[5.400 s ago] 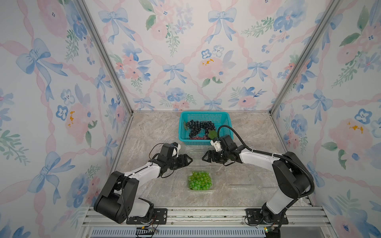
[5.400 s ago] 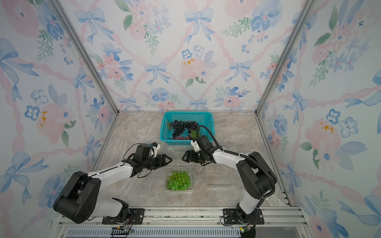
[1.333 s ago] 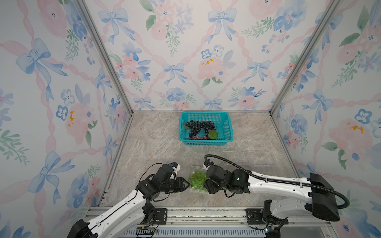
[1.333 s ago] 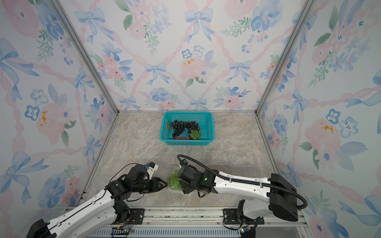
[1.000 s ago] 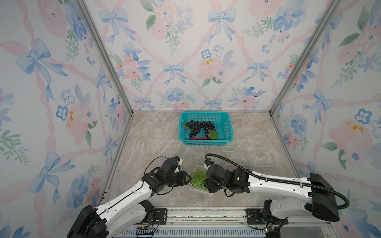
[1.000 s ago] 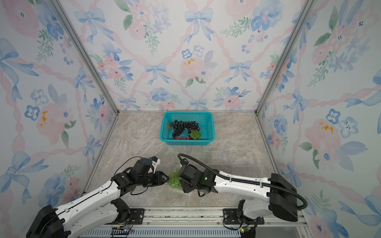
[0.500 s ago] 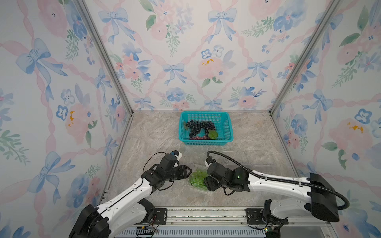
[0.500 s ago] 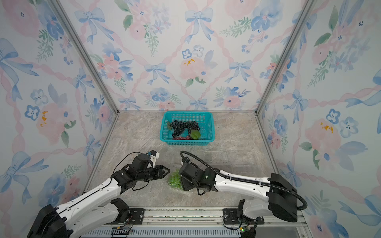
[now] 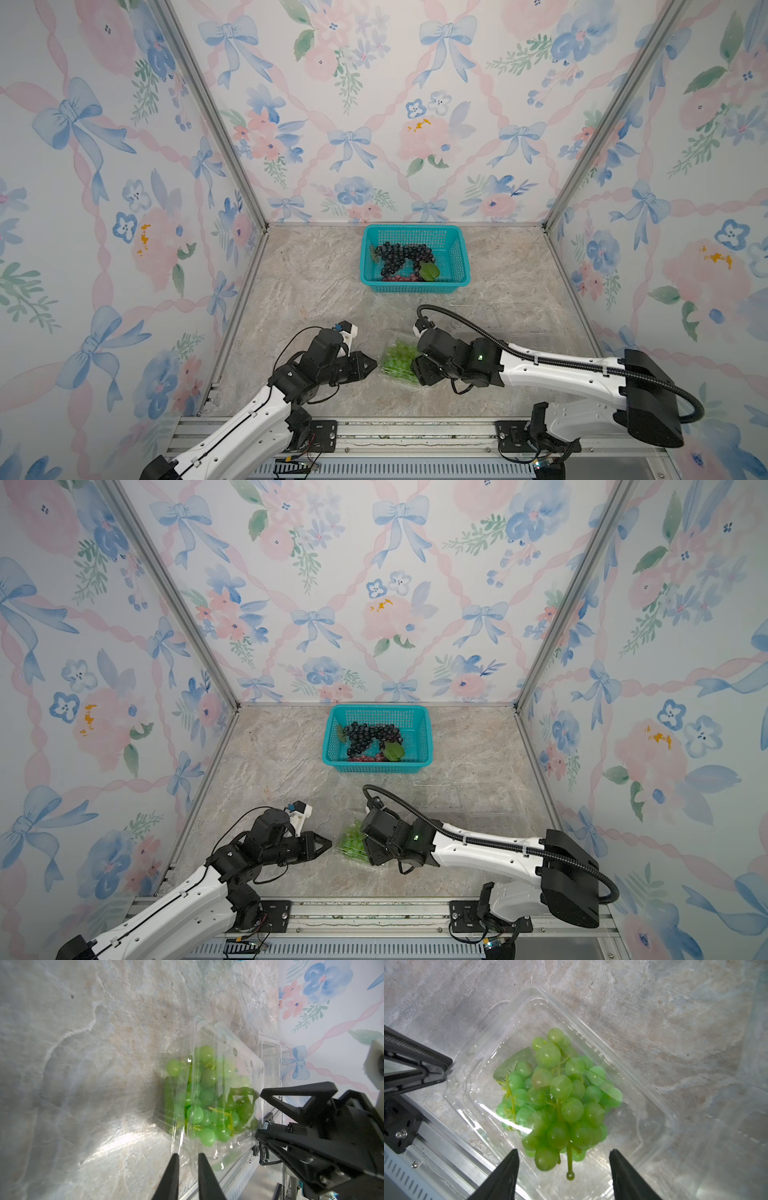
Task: Pack grapes into containers
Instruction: Close the packing box at the center of the board.
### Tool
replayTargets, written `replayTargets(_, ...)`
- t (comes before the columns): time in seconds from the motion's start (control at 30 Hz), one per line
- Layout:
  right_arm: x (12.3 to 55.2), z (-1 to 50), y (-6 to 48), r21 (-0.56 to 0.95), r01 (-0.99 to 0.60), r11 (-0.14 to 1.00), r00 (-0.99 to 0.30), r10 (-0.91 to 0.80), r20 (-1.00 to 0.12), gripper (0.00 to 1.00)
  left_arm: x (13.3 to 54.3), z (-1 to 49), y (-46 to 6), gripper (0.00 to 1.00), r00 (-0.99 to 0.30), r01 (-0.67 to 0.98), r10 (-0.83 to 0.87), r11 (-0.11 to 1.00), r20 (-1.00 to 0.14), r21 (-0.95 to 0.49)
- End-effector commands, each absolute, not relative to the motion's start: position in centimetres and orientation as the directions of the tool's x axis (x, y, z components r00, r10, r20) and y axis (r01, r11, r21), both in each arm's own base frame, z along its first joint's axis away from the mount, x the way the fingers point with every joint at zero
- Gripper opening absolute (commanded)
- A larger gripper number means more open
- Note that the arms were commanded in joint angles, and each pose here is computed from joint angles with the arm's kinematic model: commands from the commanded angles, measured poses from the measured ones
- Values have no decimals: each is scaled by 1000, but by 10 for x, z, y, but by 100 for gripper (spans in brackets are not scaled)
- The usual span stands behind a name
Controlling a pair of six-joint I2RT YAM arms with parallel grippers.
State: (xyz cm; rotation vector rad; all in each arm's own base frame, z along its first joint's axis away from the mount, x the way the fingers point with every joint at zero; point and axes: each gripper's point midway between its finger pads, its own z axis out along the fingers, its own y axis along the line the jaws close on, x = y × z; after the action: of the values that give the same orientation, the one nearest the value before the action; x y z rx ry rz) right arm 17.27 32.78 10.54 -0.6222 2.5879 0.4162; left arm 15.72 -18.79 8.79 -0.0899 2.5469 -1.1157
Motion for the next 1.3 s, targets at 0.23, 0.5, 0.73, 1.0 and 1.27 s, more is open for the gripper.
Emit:
replayTargets(0.23,171,91,329,157,-481,862,-821,-380,-427,68,148,83,-191,18,-954,69,-170,676,-246,-733)
replayTargets(0.5,169,95,337,172,-498,850,-817,-393,-422,73,142,71,-191,22,-965,45,-155,692,-210,-721)
replayTargets(0.73,172,98,347,173,-510,843,-808,-400,-434,75,144,64,-190,23,-968,41,-142,720,-205,-693)
replayTargets(1.0,176,95,357,187,-512,839,-806,-394,-442,75,155,68,-187,23,-954,36,-175,739,-243,-673)
replayTargets(1.27,177,85,367,223,-510,830,-815,-385,-433,73,164,68,-191,22,-956,35,-164,761,-243,-648)
